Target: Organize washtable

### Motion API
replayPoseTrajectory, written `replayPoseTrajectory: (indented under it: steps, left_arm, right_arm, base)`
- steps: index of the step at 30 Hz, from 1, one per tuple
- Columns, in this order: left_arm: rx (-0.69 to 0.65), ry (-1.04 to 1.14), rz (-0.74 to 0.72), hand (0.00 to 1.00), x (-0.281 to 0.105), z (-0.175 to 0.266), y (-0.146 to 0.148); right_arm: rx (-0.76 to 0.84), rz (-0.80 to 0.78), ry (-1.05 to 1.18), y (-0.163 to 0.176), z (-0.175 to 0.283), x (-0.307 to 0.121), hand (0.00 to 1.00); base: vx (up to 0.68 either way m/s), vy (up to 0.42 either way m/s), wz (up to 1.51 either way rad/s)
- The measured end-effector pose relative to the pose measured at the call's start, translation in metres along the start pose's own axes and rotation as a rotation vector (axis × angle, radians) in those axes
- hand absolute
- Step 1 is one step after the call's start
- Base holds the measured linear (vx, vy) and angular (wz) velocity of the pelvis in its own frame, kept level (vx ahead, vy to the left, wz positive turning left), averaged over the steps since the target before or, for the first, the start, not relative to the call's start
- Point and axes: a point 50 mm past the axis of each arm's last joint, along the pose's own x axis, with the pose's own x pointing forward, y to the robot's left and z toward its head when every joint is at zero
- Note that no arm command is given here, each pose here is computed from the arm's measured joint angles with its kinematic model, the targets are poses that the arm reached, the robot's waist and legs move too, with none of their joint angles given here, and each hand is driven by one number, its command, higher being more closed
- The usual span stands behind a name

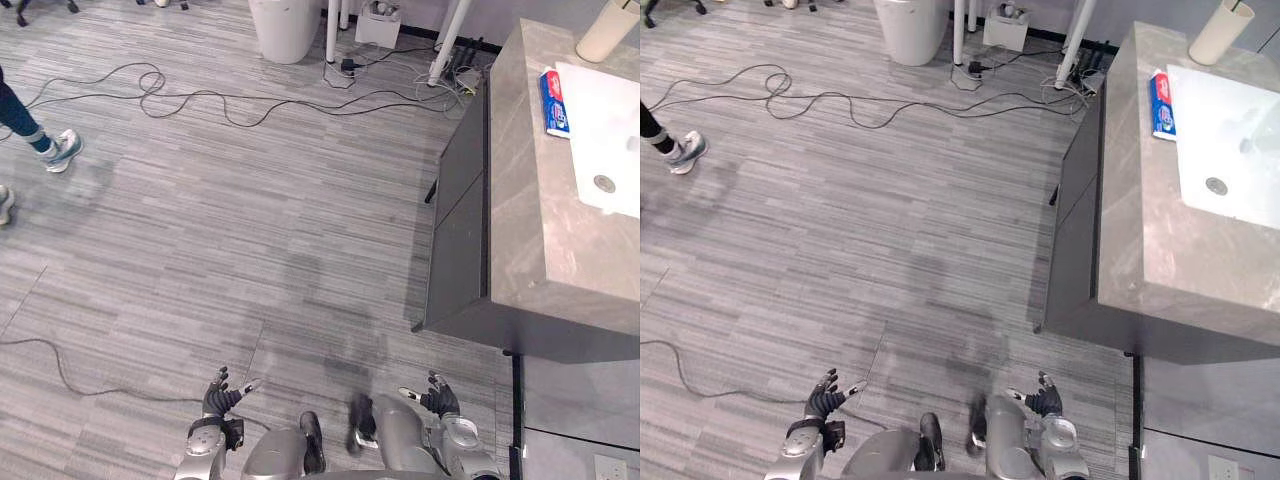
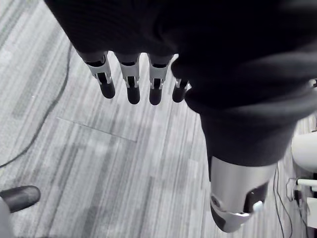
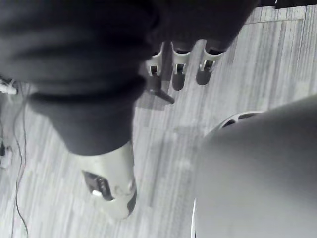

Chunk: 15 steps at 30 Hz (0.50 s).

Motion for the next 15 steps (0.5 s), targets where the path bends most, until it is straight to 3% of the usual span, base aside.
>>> replayPoseTrajectory:
  steps: [6,10,15]
  left_arm:
    - [-0.083,0.042,-0.016,0.0,-0.009,-0.012,-0.019]
    - [-0.144,-0.007,-0.014,0.0,-0.01,-0.002,-0.027]
    - [-0.154,-0.019,-0.019,0.0,-0.011,0.001,-0.03]
  right_arm:
    - [0.03,-0.039,-0.023,-0.011,-0.003,-0.008,0.0]
    - [0.053,-0.019,-0.013,0.0,-0.006,-0.012,0.0]
    - [0.086,-0.022,0.009,0.003,-0.011,-0.014,0.0]
  base:
    - [0.54,-0.063,0.32]
    - [0.48,0.002,-0.91]
    - [0.37,0.208,-1.02]
